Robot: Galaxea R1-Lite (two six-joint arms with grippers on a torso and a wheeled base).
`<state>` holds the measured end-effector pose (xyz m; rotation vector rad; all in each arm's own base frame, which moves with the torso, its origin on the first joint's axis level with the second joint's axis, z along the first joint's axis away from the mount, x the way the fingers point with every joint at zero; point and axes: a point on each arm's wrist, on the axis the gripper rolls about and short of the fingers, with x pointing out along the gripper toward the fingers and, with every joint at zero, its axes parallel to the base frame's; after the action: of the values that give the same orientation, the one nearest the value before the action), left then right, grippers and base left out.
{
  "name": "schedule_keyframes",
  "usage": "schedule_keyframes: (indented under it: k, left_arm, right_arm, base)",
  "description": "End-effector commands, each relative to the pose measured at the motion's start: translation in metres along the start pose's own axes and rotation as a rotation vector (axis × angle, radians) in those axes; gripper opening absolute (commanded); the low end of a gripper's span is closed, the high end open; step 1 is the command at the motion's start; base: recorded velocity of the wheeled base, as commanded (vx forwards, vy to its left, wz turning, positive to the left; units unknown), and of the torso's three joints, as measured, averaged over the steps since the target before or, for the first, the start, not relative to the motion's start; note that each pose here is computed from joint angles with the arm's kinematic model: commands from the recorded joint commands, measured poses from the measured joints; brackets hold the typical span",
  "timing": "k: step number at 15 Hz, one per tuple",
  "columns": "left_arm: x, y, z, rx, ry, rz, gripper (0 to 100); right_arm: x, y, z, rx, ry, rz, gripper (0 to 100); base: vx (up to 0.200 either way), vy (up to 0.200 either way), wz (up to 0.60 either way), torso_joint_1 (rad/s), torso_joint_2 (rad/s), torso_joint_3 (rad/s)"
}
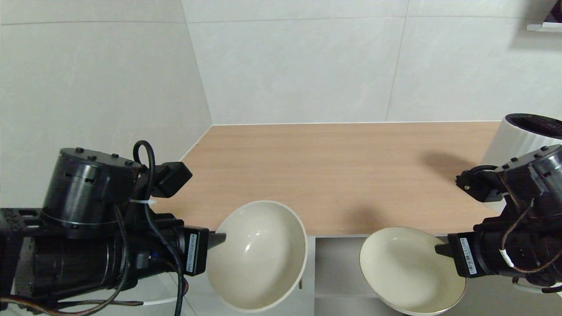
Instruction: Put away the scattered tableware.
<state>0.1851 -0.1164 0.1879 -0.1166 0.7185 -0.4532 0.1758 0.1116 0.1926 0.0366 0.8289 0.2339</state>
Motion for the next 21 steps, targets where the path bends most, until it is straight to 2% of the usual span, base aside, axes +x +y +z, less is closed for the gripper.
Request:
schedule_keyframes:
  k: [1, 7, 10, 21]
  left_arm:
    - [0.000, -0.005, -0.003, 0.019, 0.015, -0.018, 0]
    - [0.015, -0.006, -0.009, 0.031, 0.072, -0.010, 0]
    - [0.014, -0.006, -0.008, 0.031, 0.067, -0.012, 0]
    - [0.020, -0.006, -0.010, 0.031, 0.086, -0.004, 0]
  right_arm:
    - [0.001, 0.000, -0.002, -0.005, 0.009, -0.002, 0]
    - [0.010, 0.002, -0.002, -0.003, 0.012, -0.007, 0]
    - [0.011, 0.001, -0.003, -0.005, 0.013, -0.008, 0]
    - [0.022, 0.003, -0.006, -0.015, 0.054, -0.025, 0]
  base:
    - [0.000, 0.000, 0.00, 0.000, 0.00, 0.000]
    - [0.000, 0.000, 0.00, 0.000, 0.00, 0.000]
    - [0.000, 0.000, 0.00, -0.017, 0.03, 0.019]
    - [0.000, 0.000, 0.00, -0.181, 0.45, 0.266]
